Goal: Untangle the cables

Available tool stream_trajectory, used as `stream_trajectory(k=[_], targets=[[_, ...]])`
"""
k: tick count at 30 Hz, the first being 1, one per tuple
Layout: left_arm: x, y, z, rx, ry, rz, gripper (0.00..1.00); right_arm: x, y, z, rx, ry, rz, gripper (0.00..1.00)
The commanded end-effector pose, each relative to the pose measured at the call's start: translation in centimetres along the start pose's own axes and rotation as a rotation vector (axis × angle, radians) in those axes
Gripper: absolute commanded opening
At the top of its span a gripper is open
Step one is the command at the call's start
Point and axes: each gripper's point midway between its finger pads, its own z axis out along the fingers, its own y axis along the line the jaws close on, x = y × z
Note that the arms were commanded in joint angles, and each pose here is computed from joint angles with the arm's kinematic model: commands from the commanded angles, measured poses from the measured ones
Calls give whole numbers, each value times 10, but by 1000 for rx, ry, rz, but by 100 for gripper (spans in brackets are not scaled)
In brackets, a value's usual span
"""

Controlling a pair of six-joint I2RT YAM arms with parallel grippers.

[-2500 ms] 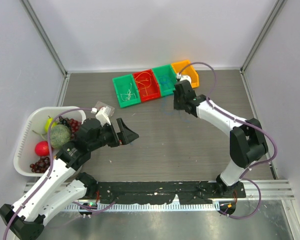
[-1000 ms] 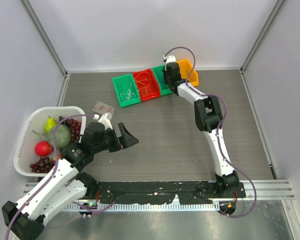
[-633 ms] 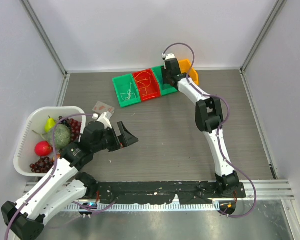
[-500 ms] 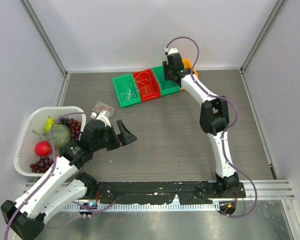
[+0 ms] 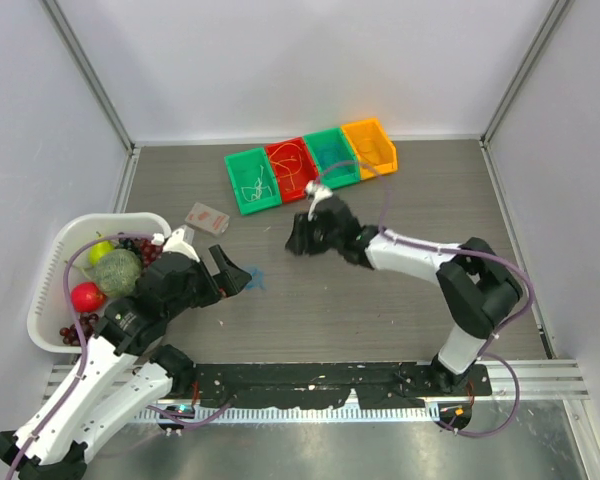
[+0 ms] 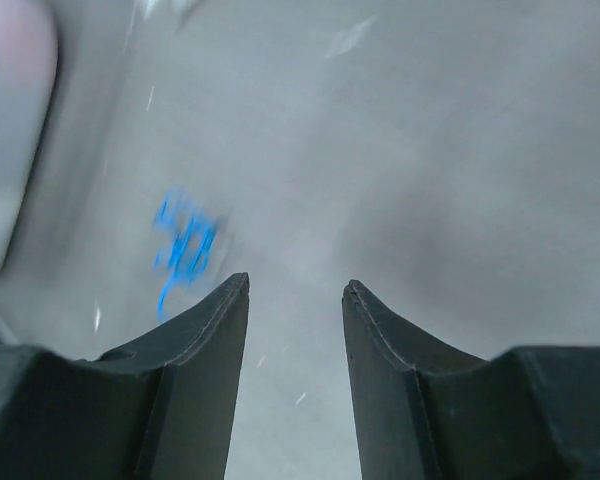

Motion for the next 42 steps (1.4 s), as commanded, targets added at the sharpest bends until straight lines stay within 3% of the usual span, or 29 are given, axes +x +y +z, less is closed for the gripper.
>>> stream_trajectory(k=[1, 6, 13, 14, 16, 17, 19, 20, 25, 29, 32, 38, 42], targets=[[-3, 12, -5, -54, -20, 2, 100, 36, 100, -13, -367, -12, 43, 48], [1, 11, -5, -28, -25, -22, 99, 87, 118, -2, -371, 38, -54, 48], [3, 7, -5, -2, -17, -29, 100, 104, 105, 39, -224, 38, -118, 47], [5, 7, -4, 1, -9, -28, 100, 104, 103, 42, -216, 34, -126, 44], [8, 7, -2, 1, 7, -22, 100, 102, 100, 45, -187, 41, -143, 28], [8, 6, -1, 2, 11, -22, 100, 103, 98, 39, -173, 61, -148, 15], [12, 7, 4, 4, 27, -20, 100, 100, 83, 27, -108, 51, -149, 2], [14, 6, 8, 10, 34, -18, 99, 102, 84, 19, -123, 59, -146, 1], [29, -1, 30, 53, 108, -7, 89, 144, 79, -35, -308, 169, -113, 1], [40, -6, 52, 69, 170, 4, 67, 158, 58, -64, -388, 181, -18, 1], [56, -5, 70, 81, 238, 0, 57, 155, 42, -77, -429, 151, 51, 1], [93, -14, 101, 161, 407, -7, 55, 156, 30, -85, -471, 157, 108, 1], [101, -22, 118, 170, 423, 64, 56, 153, 30, -87, -490, 153, 120, 1]])
